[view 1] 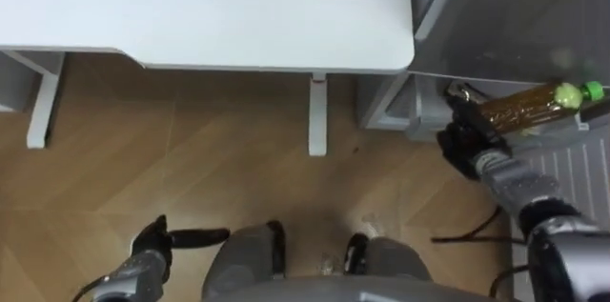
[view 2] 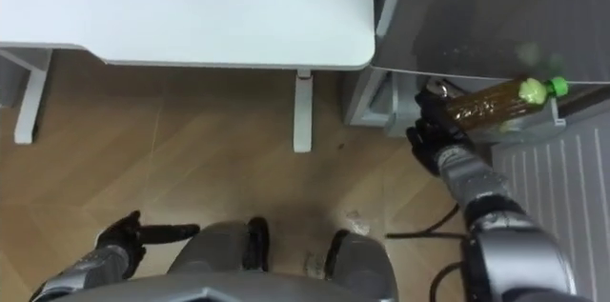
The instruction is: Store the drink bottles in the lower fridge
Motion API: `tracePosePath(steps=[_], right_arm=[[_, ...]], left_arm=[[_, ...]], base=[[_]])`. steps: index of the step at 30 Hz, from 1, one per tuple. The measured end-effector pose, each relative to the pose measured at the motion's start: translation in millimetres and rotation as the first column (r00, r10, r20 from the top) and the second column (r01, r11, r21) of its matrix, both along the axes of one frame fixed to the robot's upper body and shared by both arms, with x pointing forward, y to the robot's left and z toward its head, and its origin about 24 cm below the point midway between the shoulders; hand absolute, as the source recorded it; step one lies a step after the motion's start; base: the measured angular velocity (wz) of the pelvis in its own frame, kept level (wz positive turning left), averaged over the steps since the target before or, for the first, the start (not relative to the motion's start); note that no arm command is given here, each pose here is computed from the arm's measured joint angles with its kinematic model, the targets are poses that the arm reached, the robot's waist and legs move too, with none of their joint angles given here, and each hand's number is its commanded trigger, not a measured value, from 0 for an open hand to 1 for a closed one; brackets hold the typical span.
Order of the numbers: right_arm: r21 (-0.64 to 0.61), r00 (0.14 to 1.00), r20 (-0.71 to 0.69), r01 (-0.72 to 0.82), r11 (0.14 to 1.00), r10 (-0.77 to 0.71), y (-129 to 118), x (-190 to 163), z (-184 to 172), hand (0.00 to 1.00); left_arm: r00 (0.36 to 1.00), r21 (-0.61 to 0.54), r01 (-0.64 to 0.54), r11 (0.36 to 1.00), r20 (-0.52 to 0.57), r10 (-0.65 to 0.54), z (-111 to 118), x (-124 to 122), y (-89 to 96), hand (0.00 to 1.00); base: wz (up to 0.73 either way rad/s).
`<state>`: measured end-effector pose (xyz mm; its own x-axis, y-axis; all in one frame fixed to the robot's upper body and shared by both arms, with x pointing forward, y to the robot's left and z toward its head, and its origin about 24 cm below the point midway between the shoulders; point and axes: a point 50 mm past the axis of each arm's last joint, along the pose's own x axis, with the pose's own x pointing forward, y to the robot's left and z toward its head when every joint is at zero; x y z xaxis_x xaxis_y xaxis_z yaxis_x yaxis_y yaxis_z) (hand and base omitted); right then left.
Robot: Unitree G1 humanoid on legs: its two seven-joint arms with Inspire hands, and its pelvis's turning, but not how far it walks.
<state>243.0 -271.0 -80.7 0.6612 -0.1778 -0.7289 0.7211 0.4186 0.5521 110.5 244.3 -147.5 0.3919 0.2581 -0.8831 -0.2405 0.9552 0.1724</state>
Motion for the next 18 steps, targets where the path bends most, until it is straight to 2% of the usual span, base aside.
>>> tracePosePath(steps=[5, 12, 18], right_arm=[[-0.044, 1.000, 0.021, 0.024, 0.999, -0.023, -16.1, 15.2, 17.9, 1.00], [-0.043, 0.992, 0.116, 0.062, 0.997, -0.057, -28.1, 45.5, 52.5, 1.00], [-0.047, 0.980, 0.160, 0.124, 0.991, -0.115, -46.7, 53.4, 73.2, 1.00]], left_arm=[[0.998, 0.032, 0.048, 0.998, 0.047, -0.050, 8.6, 24.1, 4.8, 0.00], [0.993, 0.089, 0.057, 0.994, 0.096, -0.065, 16.9, 39.9, 9.2, 0.00], [0.990, 0.104, 0.055, 0.993, 0.124, -0.068, 20.7, 45.2, 10.2, 0.00]], base=[[0.06], [0.01], [0.07]])
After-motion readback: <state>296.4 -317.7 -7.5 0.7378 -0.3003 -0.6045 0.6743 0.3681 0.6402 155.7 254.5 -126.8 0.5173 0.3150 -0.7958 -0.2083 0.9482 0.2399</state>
